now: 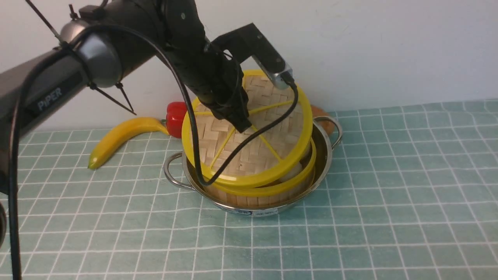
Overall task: Place the steamer in the pot on the blue tablecloth, and put the lid on the steamer.
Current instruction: 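Place the yellow bamboo steamer lid onto the steamer in the pot with the left gripper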
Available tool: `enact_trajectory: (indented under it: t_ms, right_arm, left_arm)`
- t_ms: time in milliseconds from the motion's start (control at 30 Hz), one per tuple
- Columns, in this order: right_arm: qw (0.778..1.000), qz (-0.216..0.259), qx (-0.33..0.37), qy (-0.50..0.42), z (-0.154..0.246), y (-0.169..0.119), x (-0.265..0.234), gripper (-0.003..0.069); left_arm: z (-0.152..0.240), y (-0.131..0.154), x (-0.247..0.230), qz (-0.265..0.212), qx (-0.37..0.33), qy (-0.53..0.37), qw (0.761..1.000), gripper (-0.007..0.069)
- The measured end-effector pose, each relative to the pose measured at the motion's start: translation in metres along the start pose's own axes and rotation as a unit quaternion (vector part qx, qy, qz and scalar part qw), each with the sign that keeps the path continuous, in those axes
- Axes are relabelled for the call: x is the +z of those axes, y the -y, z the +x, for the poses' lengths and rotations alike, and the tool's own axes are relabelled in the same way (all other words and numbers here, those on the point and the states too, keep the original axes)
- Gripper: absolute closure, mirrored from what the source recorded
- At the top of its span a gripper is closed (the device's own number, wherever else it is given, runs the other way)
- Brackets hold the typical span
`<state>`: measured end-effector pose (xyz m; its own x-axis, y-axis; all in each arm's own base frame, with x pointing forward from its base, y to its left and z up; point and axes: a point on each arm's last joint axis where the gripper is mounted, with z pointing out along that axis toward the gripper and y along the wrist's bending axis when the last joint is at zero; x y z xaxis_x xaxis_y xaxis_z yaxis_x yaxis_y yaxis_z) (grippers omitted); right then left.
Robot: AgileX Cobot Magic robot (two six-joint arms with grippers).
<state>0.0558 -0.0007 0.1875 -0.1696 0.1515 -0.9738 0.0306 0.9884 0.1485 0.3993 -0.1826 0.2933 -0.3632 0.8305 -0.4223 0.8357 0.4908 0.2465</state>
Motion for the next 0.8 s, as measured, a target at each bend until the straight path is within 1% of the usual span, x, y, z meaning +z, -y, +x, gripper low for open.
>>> enact_trajectory:
  t_ms: [367, 667, 800]
  right_arm:
    - [1.000, 0.000, 0.000, 0.000, 0.000, 0.000, 0.000, 0.0419]
    - [1.000, 0.000, -0.001, 0.000, 0.000, 0.000, 0.000, 0.0419]
    - [1.000, 0.000, 0.000, 0.000, 0.000, 0.000, 0.000, 0.0419]
  left_arm:
    - [0.002, -0.002, 0.024, -0.005, -0.001, -0.010, 1.000, 0.0510]
    - [0.001, -0.003, 0.026, -0.009, -0.001, -0.005, 1.000, 0.0510]
    - [-0.001, -0.005, 0.026, -0.019, 0.004, 0.006, 1.000, 0.0510]
